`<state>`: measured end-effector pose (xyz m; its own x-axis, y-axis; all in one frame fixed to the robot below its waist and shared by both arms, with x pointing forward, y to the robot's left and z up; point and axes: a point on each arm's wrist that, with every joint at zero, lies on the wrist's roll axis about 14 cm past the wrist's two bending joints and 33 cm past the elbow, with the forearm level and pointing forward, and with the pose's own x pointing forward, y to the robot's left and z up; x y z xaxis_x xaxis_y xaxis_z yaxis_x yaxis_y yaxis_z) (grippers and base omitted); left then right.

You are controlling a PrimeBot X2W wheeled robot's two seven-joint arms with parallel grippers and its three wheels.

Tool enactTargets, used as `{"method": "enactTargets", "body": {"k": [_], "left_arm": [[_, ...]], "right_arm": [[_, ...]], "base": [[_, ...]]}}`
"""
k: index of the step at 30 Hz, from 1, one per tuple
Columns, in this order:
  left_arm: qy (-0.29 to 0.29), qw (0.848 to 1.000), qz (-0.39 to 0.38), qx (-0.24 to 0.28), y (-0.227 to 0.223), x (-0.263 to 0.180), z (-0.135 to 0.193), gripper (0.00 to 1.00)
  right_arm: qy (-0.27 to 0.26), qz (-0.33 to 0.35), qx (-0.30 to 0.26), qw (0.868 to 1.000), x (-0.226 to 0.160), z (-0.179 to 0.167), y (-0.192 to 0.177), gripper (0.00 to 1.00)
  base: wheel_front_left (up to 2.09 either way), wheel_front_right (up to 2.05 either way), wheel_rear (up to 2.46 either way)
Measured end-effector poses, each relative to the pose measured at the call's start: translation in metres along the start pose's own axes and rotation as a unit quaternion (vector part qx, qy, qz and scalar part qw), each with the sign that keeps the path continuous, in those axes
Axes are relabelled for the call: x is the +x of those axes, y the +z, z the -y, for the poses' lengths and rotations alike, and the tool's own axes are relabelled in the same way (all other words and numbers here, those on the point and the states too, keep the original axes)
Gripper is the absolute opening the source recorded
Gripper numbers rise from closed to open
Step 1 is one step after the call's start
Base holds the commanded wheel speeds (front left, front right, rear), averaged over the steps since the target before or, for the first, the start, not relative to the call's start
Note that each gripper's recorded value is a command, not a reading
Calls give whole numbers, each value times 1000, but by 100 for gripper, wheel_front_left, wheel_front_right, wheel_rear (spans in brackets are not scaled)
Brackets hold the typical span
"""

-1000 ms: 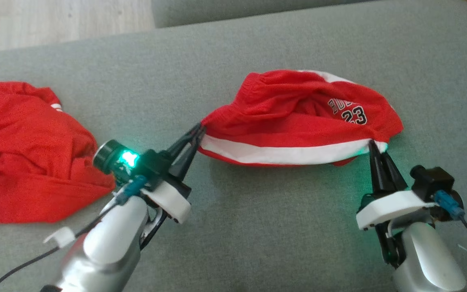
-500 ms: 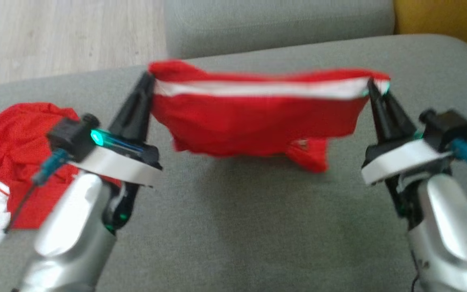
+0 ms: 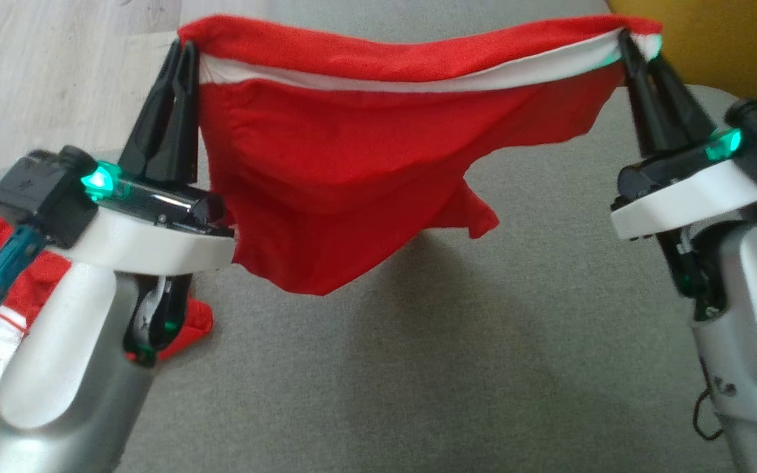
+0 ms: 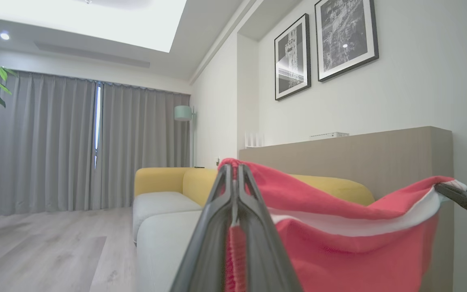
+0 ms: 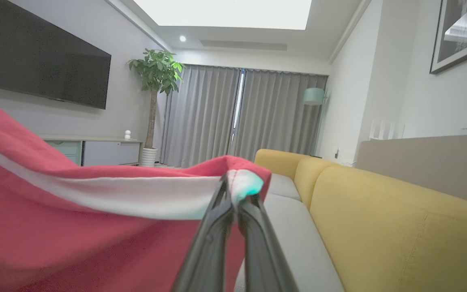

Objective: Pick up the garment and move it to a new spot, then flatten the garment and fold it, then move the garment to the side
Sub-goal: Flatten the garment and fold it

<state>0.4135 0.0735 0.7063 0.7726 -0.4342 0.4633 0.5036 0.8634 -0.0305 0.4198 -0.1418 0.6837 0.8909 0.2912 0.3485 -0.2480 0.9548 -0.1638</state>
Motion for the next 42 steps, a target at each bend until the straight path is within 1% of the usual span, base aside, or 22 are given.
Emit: {"method": "enactTargets", "body": {"k": [3, 8, 14, 17, 19, 21, 24, 26, 29, 33, 36, 38, 42], "left_arm": [[-10, 1000, 19, 23, 19, -1, 7, 0], [-16, 999, 34, 34, 39, -9, 18, 0], [-18, 998, 40, 39, 51, -10, 21, 0], [-17, 999, 24, 39, 41, -7, 17, 0], [-10, 999, 7, 37, 27, -2, 9, 0], [-7, 999, -17, 34, 8, 7, -3, 0], [-11, 998, -42, 43, -16, 29, -21, 0], [-16, 997, -48, 50, -29, 50, -35, 0], [-11, 997, -54, 56, -47, 85, -60, 0], [-2, 997, -35, 67, -58, 129, -89, 0], [4, 998, -13, 68, -63, 154, -103, 0], [12, 998, -12, 62, -75, 161, -112, 0], [31, 997, -51, 43, -123, 150, -128, 0]], "right_arm": [[4, 14, -10, 1000, -1, -1, 17, 0], [4, 23, -12, 1000, -12, -4, 35, 0], [-8, -3, -14, 1000, -25, -2, 31, 0], [-8, -14, -6, 1000, -21, -4, 27, 0], [-8, -30, -3, 1000, -17, -2, 16, 0], [-7, -49, 5, 999, -7, 0, 0, 0], [-5, -75, 20, 997, 20, 8, -24, 0], [-6, -87, 3, 996, 45, 21, -38, 0], [-19, -79, -4, 997, 87, 43, -50, 0], [-41, -40, -29, 998, 141, 71, -52, 0], [-55, -21, -44, 997, 169, 86, -58, 0], [-56, -35, -47, 997, 178, 86, -79, 0], [-41, -115, -28, 992, 168, 71, -152, 0]], "base": [[0, 0, 0], [0, 0, 0], [0, 0, 0], [0, 0, 0], [0, 0, 0], [0, 0, 0], [0, 0, 0], [0, 0, 0], [0, 0, 0], [0, 0, 0], [0, 0, 0], [0, 0, 0], [0, 0, 0]]}}
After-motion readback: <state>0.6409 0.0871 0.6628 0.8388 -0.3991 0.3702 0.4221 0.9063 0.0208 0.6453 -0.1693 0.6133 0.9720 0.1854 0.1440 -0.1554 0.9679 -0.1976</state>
